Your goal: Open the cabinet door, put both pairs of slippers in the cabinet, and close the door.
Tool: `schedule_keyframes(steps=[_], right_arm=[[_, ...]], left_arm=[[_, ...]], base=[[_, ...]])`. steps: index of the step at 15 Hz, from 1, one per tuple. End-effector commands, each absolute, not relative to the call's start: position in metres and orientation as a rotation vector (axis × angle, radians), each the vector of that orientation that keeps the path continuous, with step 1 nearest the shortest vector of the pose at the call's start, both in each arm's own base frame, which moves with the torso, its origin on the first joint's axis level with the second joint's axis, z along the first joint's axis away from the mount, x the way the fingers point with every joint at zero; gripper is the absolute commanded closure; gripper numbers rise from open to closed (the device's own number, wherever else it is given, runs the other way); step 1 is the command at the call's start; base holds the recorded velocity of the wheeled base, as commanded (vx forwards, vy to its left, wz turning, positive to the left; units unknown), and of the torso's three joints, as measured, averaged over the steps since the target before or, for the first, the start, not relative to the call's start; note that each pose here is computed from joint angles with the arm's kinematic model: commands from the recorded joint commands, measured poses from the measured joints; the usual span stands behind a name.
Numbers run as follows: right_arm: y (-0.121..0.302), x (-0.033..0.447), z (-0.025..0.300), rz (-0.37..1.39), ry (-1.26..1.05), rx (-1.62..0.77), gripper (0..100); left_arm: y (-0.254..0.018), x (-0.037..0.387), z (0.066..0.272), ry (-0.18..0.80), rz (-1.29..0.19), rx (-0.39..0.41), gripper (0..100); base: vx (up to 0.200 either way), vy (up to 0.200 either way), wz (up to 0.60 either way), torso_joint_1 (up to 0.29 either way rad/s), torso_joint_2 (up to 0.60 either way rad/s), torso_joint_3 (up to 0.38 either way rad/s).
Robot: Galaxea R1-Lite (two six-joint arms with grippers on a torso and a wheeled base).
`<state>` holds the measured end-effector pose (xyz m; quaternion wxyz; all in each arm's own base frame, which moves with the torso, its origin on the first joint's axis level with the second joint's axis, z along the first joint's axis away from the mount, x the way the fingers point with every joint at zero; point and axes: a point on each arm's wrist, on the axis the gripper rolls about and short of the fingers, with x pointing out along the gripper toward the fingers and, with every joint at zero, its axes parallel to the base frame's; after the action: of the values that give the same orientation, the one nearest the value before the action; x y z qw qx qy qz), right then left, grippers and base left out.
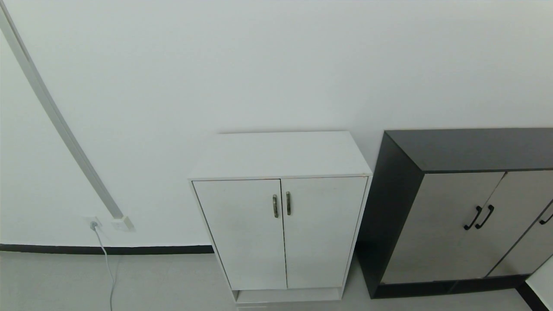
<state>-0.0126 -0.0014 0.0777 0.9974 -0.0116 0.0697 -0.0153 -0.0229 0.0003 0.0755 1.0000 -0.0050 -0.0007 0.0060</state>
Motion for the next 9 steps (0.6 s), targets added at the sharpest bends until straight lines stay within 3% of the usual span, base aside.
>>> schedule_keyframes(steps=[1, 9], right_arm=[[-0.0014, -0.0206, 0.0756, -0.044, 0.034, -0.018, 100], [-0.0014, -0.0227, 0.0758, -0.055, -0.004, 0.075, 100]], left_arm=[[0.0003, -0.0228, 0.0755, 0.0, 0.012, -0.011, 100], [0.0003, -0.0228, 0.0755, 0.0, 0.012, -0.011, 100]], base=[[0.0, 0.0, 0.0, 0.0, 0.0, 0.0], [0.0, 0.0, 0.0, 0.0, 0.0, 0.0]])
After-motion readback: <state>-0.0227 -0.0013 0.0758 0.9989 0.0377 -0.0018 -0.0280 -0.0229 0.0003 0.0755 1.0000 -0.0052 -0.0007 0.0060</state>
